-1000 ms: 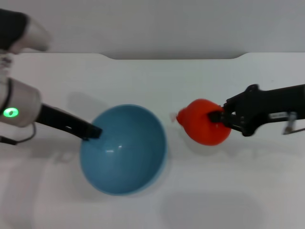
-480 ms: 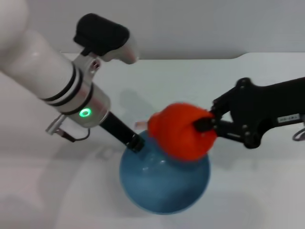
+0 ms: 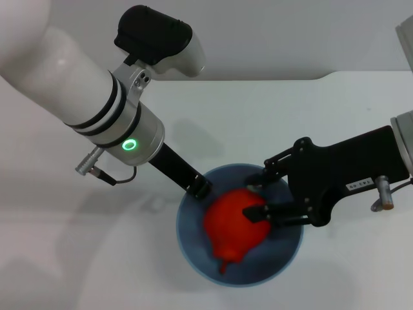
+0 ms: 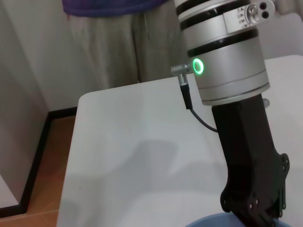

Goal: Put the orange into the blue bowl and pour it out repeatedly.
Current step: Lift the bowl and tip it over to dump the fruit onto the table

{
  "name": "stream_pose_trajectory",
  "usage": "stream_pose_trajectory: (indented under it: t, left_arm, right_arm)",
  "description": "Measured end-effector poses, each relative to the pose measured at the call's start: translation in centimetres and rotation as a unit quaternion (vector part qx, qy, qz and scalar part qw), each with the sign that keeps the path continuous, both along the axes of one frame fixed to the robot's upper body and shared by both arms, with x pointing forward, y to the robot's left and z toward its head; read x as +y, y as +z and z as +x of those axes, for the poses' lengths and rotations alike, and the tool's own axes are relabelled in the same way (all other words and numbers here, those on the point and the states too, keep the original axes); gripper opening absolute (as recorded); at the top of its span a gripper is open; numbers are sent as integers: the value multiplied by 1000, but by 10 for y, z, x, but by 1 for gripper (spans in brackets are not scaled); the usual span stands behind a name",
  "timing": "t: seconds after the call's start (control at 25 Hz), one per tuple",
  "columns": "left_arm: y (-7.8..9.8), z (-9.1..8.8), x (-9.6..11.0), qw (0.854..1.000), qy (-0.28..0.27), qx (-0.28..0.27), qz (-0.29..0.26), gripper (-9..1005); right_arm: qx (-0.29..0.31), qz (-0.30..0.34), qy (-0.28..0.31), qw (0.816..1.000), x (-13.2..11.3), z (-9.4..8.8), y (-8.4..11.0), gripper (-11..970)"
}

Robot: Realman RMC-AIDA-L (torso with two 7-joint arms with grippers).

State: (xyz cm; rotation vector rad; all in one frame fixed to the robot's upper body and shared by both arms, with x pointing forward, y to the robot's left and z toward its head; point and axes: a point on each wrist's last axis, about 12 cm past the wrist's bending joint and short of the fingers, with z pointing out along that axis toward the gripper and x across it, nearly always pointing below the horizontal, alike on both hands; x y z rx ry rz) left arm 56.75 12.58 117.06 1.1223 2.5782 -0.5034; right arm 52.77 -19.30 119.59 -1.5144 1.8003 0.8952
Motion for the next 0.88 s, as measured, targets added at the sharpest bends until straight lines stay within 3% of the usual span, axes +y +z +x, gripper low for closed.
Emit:
stream_pose_trajectory:
  t: [0.12, 0.24, 0.4, 0.52, 0.56, 0.6, 0.72, 0.76, 0.8, 0.88]
  left_arm:
    - [1, 0, 2, 1000, 1, -7, -3, -1]
    - [3, 0, 8, 999, 11, -33, -9, -1]
    - [7, 0, 28, 993, 42, -112, -19, -1]
    - [15, -5, 42, 978, 64, -195, -39, -2]
    - [20, -11, 48, 962, 72, -256, -59, -2]
    - [20, -11, 48, 962, 72, -256, -59, -2]
    - [20, -25, 49, 933, 61, -348, -69, -2]
    - [16, -34, 46, 913, 46, -402, -57, -2]
    - [16, -34, 46, 913, 46, -402, -57, -2]
    - [8, -46, 34, 885, 18, -464, -41, -2]
  right_arm:
    - [-5, 6, -20, 1000, -6, 2, 3, 336]
    - [7, 23, -89, 996, -26, 8, 9, 424]
    - [45, 23, -210, 976, -67, 14, 9, 494]
    - [83, -4, -298, 951, -98, 13, 1, 510]
    - [97, -14, -324, 941, -107, 11, -2, 510]
    - [112, -24, -351, 929, -116, 10, -6, 510]
    - [146, -47, -398, 905, -133, 5, -18, 510]
    - [162, -51, -414, 894, -141, 3, -25, 510]
    - [162, -51, -414, 894, -141, 3, -25, 511]
    - [175, -47, -426, 886, -147, 0, -30, 511]
